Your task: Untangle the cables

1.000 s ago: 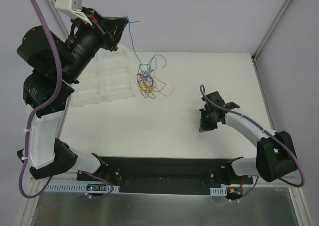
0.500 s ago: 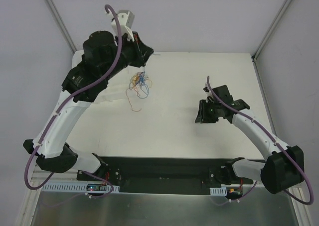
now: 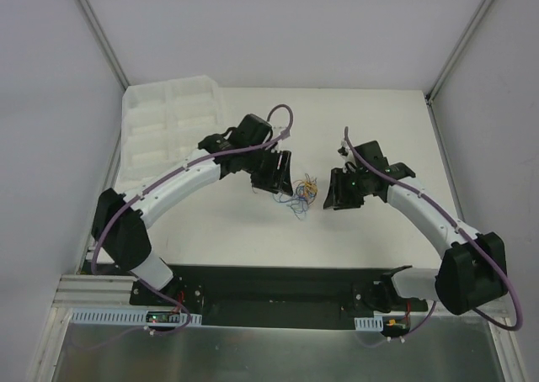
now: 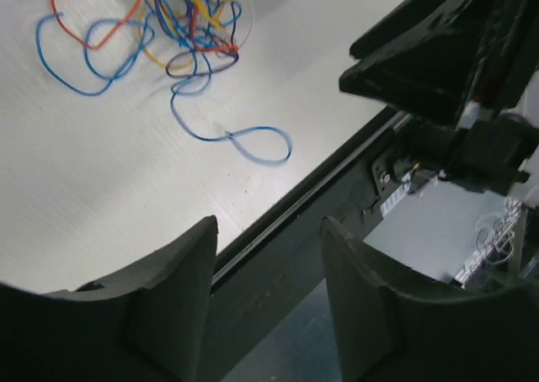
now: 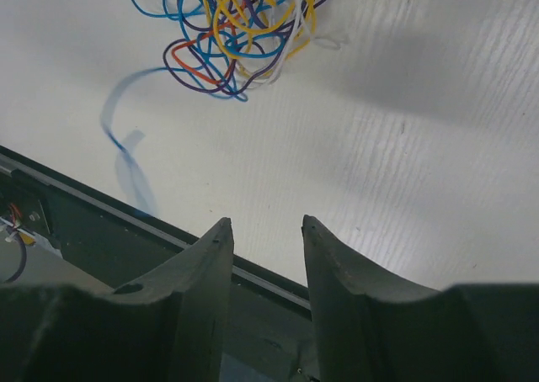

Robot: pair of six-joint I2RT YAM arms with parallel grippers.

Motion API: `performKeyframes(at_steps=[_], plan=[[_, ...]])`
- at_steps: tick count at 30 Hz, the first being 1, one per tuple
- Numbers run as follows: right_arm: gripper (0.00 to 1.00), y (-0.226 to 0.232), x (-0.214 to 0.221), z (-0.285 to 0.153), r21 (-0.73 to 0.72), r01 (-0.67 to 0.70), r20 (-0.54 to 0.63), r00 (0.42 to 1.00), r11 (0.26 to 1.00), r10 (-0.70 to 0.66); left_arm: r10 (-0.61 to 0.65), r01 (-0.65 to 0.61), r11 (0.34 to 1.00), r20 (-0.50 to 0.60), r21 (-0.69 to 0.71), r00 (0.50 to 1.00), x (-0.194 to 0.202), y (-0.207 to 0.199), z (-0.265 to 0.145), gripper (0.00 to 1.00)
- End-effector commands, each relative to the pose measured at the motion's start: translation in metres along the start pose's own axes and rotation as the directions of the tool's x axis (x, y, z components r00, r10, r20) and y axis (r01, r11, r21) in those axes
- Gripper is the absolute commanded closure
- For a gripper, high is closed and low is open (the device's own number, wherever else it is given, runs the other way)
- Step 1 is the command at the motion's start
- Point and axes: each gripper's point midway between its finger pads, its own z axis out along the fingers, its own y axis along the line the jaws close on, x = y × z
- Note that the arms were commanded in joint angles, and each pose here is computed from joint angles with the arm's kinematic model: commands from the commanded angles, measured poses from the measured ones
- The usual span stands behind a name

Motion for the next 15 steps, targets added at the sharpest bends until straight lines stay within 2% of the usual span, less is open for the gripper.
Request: performKeyframes(at_steps=[1,2,3,4,6,7,10,11,12,14,15], plan=[[0.58,0.007,-0.007,0.009,-0.034,-0.029,-0.029,0.999,0.999,0.028,0.042,-0.031,0.996,-0.138,0.082,0.990,0.027,-0.001,0.012,0.39],[0.58,0.009,-0.012,0.011,-0.037,-0.033,-0.028,0.999,0.999,0.032,0.048,-0.039,0.997,-0.133,0.069,0.990,0.024,0.002,0.015,0.32],[0.58,0.009,-0.015,0.014,-0.033,-0.043,-0.032,0.999,0.999,0.041,0.055,-0.048,0.997,-0.131,0.056,0.990,0.020,0.004,0.020,0.21],[0.57,0.010,-0.020,0.015,-0.032,-0.057,-0.032,0.998,0.998,0.056,0.058,-0.054,0.998,-0.124,0.035,0.991,0.016,0.008,0.023,0.18],[0.56,0.012,-0.029,0.022,-0.044,-0.086,-0.037,0.996,0.995,0.084,0.054,-0.055,0.999,-0.098,0.000,0.994,0.001,0.012,0.030,0.21],[0.55,0.013,-0.033,0.025,-0.054,-0.101,-0.042,0.994,0.993,0.099,0.046,-0.048,0.999,-0.098,-0.012,0.994,-0.005,0.014,0.036,0.26],[0.55,0.014,-0.039,0.036,-0.072,-0.151,-0.079,0.986,0.986,0.145,0.030,-0.032,0.999,-0.093,-0.022,0.995,-0.026,0.018,0.051,0.52],[0.55,0.014,-0.041,0.040,-0.083,-0.165,-0.090,0.983,0.983,0.158,0.034,-0.037,0.999,-0.092,-0.031,0.995,-0.033,0.024,0.058,0.55],[0.55,0.015,-0.043,0.043,-0.091,-0.175,-0.098,0.981,0.980,0.166,0.026,-0.031,0.999,-0.102,-0.043,0.994,-0.036,0.031,0.065,0.55],[0.54,0.015,-0.044,0.047,-0.105,-0.189,-0.114,0.978,0.976,0.177,0.039,-0.045,0.998,-0.115,-0.045,0.993,-0.042,0.040,0.078,0.44],[0.54,0.016,-0.045,0.048,-0.114,-0.192,-0.117,0.977,0.975,0.179,0.058,-0.066,0.996,-0.118,-0.065,0.991,-0.045,0.049,0.085,0.41]])
